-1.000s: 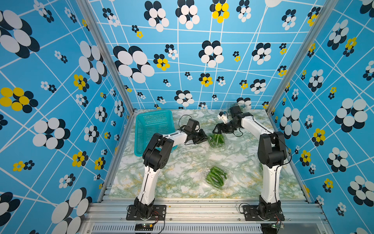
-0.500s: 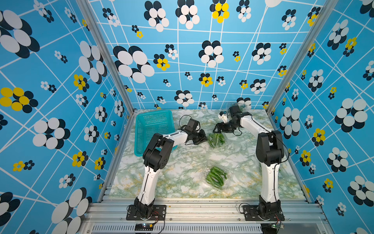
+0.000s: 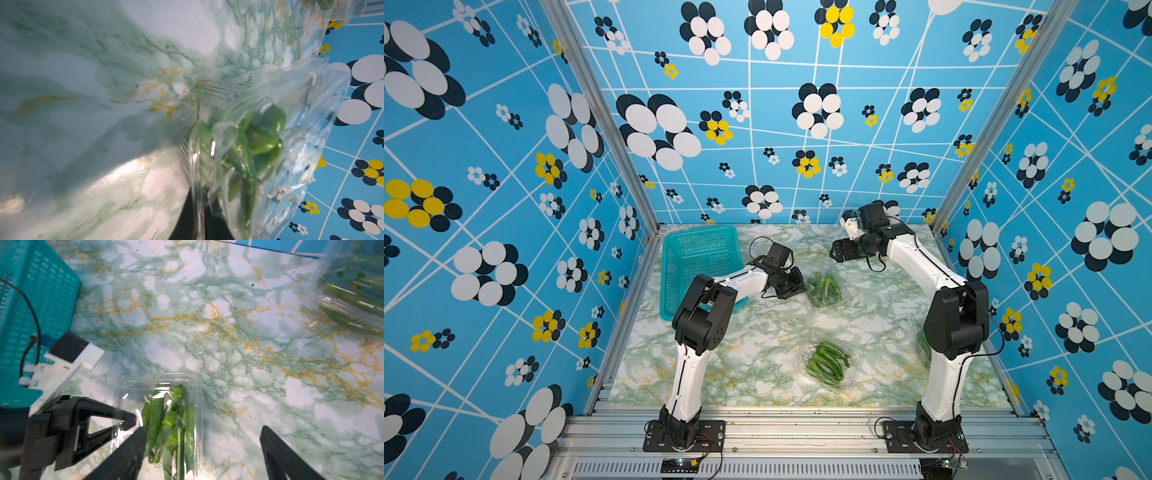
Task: Take small green peppers out of containers
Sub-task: Open the packing box at the center of the board.
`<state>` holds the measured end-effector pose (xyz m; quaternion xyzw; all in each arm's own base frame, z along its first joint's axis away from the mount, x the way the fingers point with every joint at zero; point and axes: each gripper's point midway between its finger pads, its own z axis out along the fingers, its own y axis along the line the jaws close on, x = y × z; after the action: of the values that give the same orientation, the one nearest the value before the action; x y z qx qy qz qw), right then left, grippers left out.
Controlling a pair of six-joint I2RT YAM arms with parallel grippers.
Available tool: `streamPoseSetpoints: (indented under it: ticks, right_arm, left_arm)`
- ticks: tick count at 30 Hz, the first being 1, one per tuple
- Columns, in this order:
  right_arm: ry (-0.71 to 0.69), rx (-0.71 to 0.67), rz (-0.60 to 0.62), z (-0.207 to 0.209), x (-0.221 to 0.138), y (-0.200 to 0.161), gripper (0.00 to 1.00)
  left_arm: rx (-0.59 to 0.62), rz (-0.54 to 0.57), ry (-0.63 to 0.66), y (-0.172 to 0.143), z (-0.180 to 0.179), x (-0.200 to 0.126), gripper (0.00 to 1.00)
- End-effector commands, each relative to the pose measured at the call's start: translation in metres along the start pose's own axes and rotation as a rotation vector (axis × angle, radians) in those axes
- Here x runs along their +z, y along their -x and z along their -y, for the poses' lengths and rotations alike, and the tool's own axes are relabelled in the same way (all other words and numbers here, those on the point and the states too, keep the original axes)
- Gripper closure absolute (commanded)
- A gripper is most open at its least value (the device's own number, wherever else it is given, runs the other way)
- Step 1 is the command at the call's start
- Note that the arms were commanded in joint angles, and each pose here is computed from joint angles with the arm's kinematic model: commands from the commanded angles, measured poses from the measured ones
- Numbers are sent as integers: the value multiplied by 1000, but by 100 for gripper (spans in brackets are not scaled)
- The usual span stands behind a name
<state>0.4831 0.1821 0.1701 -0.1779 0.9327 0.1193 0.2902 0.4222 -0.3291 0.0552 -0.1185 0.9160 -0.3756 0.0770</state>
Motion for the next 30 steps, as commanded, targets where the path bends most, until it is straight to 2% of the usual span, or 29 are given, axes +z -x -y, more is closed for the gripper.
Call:
streamPoseSetpoints:
  ticks: [1,5,12,20,30]
  right_arm:
    - [-33,-88,-96,-33,-6,-29,17]
    - [-30,-140,-139,-60,-2,-51,19]
    - [-32,-183,-230,-78,18,-95,24]
    - [2,-202,-254,-93,26,-108,25]
    - [-11,-191,-282,-91,46,-119,26]
  left_arm:
    - [15,29,-9,7,14,-17,89]
    - [13,24,-11,7,12,-15,90]
    - [18,17,-28,8,14,-13,89]
    - [16,11,-39,7,13,-11,89]
    - [14,10,-61,7,16,-9,88]
